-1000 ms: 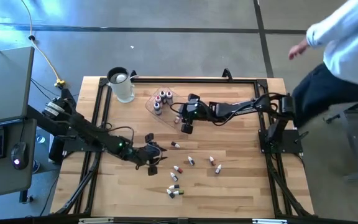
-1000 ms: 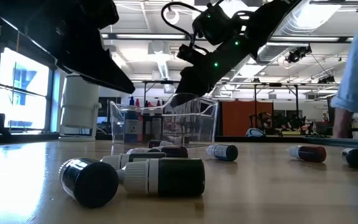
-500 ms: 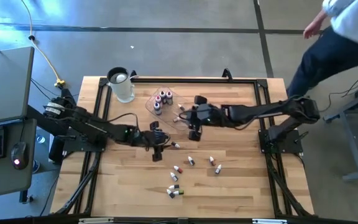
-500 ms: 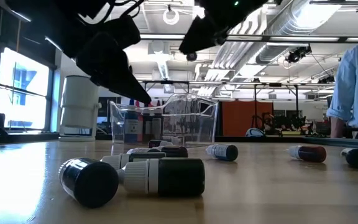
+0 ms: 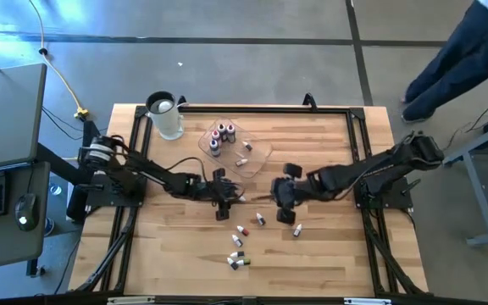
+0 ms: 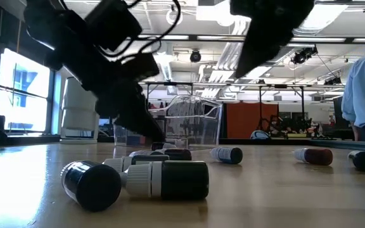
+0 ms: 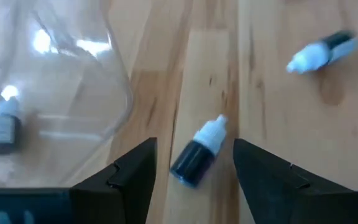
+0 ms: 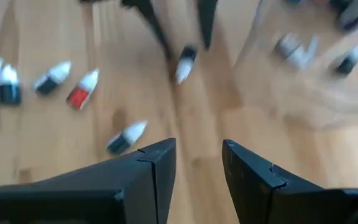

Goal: Pick & Place food coloring
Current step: Put the right small purple food coloring bottle into the bin

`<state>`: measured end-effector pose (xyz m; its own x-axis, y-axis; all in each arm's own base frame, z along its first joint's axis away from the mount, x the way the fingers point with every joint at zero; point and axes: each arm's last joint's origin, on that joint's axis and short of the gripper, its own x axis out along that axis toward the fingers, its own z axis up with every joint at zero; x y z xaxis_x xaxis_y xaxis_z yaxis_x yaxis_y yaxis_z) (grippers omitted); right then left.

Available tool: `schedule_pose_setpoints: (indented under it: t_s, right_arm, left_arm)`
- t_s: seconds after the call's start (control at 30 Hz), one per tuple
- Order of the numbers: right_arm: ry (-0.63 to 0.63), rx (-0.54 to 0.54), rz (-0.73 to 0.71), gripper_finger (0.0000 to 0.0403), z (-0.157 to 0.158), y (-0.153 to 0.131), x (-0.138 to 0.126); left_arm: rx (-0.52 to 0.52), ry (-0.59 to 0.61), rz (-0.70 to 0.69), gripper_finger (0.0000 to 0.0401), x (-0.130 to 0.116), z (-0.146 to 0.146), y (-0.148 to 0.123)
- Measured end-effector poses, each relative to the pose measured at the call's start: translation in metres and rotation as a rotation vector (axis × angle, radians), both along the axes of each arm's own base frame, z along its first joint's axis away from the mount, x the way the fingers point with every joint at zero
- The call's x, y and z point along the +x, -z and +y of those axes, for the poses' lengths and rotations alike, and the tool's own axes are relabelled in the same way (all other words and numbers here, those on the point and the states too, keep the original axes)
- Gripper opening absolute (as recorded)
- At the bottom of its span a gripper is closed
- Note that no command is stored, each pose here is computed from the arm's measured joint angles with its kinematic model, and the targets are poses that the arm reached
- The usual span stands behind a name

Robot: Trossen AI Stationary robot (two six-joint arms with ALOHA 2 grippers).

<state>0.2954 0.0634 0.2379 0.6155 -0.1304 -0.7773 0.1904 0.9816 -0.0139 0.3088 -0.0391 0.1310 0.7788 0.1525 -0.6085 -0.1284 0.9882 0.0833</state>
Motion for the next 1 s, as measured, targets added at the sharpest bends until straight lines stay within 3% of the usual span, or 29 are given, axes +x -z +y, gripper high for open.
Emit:
schedule_pose_setpoints:
  t_s: [0.2, 0.33, 0.57, 0.83, 1.0]
  right_arm:
    - [0.035, 0.113, 0.097, 0.0123, 0.02, 0.033, -0.021]
    - [0.073, 0.156, 0.139, 0.0123, 0.029, 0.056, -0.036]
    - [0.124, 0.197, 0.162, 0.0123, 0.035, 0.089, -0.059]
    - [0.144, 0.207, 0.152, 0.0123, 0.034, 0.099, -0.066]
    - [0.137, 0.178, 0.138, 0.0123, 0.033, 0.099, -0.065]
  left_arm:
    - [-0.001, -0.014, 0.045, 0.0207, 0.012, 0.003, 0.016]
    - [-0.054, -0.02, 0.047, 0.0203, 0.013, 0.002, 0.018]
    - [-0.099, -0.01, 0.05, 0.0151, 0.013, 0.001, 0.018]
    - [-0.17, -0.053, 0.036, 0.0091, 0.015, 0.0, 0.013]
    - [-0.207, -0.039, -0.03, 0.0076, 0.03, -0.003, -0.009]
